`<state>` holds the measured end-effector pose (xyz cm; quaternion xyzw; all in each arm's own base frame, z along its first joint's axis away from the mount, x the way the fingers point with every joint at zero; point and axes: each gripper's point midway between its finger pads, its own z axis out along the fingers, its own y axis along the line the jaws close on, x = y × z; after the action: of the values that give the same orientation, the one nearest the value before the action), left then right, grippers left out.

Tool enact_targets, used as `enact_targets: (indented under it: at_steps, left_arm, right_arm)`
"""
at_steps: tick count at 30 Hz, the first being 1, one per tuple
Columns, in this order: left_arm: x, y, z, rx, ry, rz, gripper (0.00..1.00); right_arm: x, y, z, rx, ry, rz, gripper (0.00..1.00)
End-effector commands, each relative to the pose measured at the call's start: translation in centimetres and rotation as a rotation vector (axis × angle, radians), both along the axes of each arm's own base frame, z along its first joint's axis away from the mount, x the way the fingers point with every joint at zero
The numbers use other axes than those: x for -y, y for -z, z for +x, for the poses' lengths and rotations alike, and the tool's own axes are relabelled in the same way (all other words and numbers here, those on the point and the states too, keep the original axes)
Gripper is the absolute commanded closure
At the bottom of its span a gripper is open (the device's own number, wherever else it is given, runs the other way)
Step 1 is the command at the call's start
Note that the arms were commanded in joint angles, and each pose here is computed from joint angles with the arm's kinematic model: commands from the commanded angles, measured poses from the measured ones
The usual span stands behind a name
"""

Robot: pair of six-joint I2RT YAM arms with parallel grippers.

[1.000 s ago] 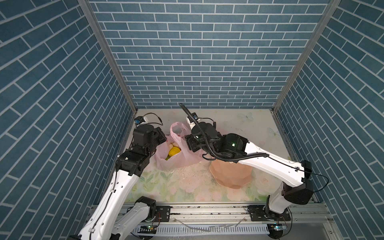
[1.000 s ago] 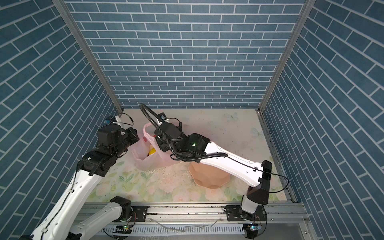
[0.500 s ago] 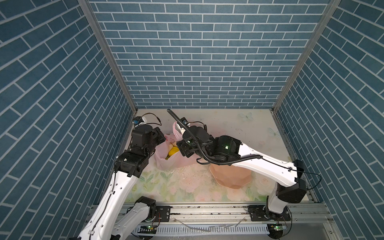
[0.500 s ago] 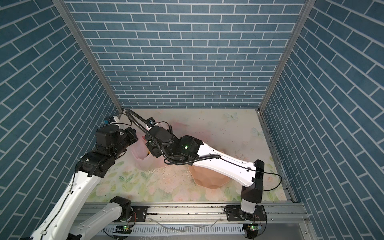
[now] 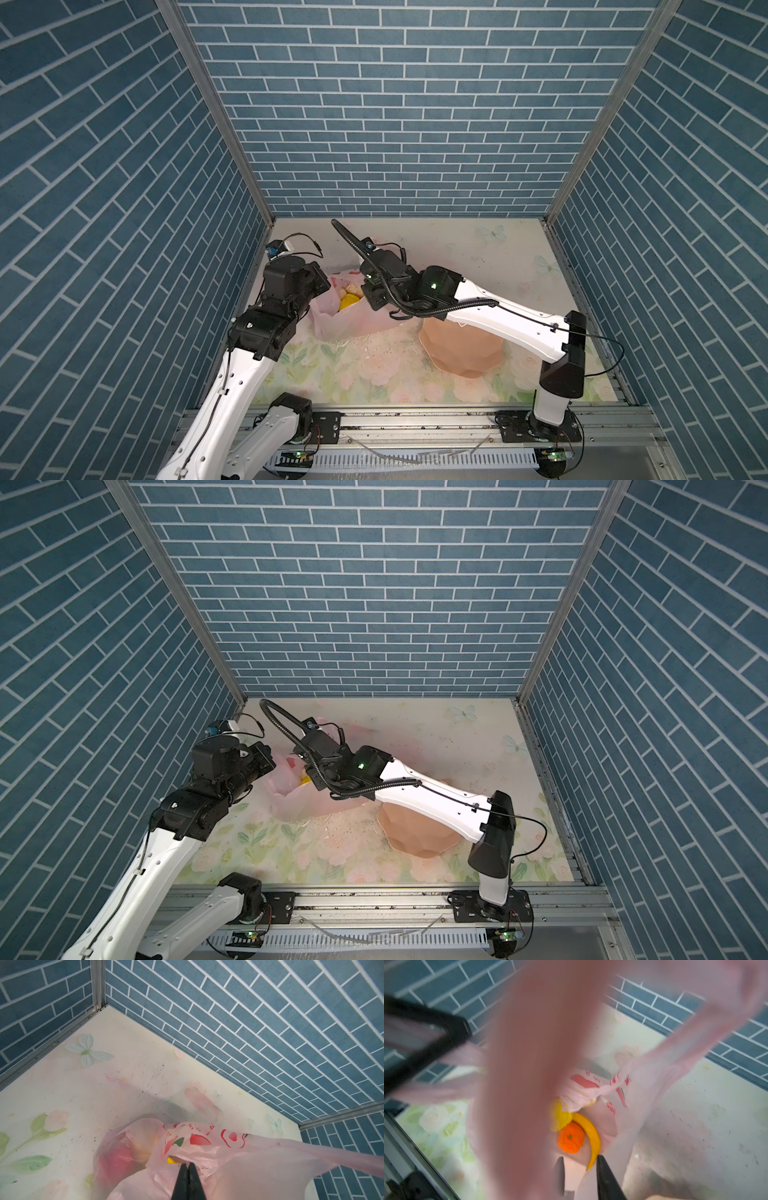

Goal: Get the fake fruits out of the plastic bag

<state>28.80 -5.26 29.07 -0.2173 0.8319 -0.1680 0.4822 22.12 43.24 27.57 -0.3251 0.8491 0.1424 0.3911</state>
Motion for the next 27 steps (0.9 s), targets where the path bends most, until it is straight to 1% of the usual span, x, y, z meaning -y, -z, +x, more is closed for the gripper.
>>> enact_targets:
  at_steps: [1,6,9,13,16,17,19,23,24,26,27]
  left_arm:
    - [-1.2,2.6,-1.8,-0.087,-0.036,0.029,1.0]
    - [-1.9,6.6,-4.0,-0.186,-0.059,0.036,1.0]
    - [-2.4,9.2,-5.1,-0.231,-0.086,0.029,1.0]
    - [-3.3,11.4,-6.1,-0.262,-0.132,0.038,1.0]
    - [-3.8,12.0,-6.2,-0.276,-0.162,0.05,1.0]
    - [-4.0,13.1,-6.3,-0.299,-0.171,0.064,1.0]
    - [-4.2,13.3,-6.1,-0.302,-0.185,0.07,1.0]
    - [-3.5,12.9,-5.5,-0.307,-0.156,0.049,1.0]
    - [-3.2,11.6,-5.1,-0.28,-0.145,0.036,0.92]
    - [-2.8,10.3,-5.1,-0.263,-0.116,0.027,0.61]
    - [-2.6,9.7,-5.2,-0.256,-0.1,0.026,0.5]
  right_arm:
    - [3.5,1.7,-2.4,-0.096,0.046,0.007,0.81]
    - [6.7,5.9,-4.4,-0.201,0.086,-0.019,0.85]
    - [7.3,8.4,-5.0,-0.239,0.098,-0.038,0.85]
    - [7.2,10.7,-5.1,-0.265,0.098,-0.037,0.85]
    - [7.4,12.1,-5.0,-0.278,0.103,-0.053,0.86]
    - [7.7,12.6,-4.9,-0.282,0.11,-0.059,0.87]
    - [8.2,13.3,-4.7,-0.294,0.121,-0.058,0.87]
    - [7.9,12.2,-4.2,-0.285,0.105,-0.014,0.87]
    - [7.7,11.7,-4.1,-0.277,0.097,-0.008,0.87]
    - [7.1,10.6,-3.7,-0.258,0.079,0.009,0.87]
    - [6.8,10.2,-3.7,-0.253,0.069,0.013,0.87]
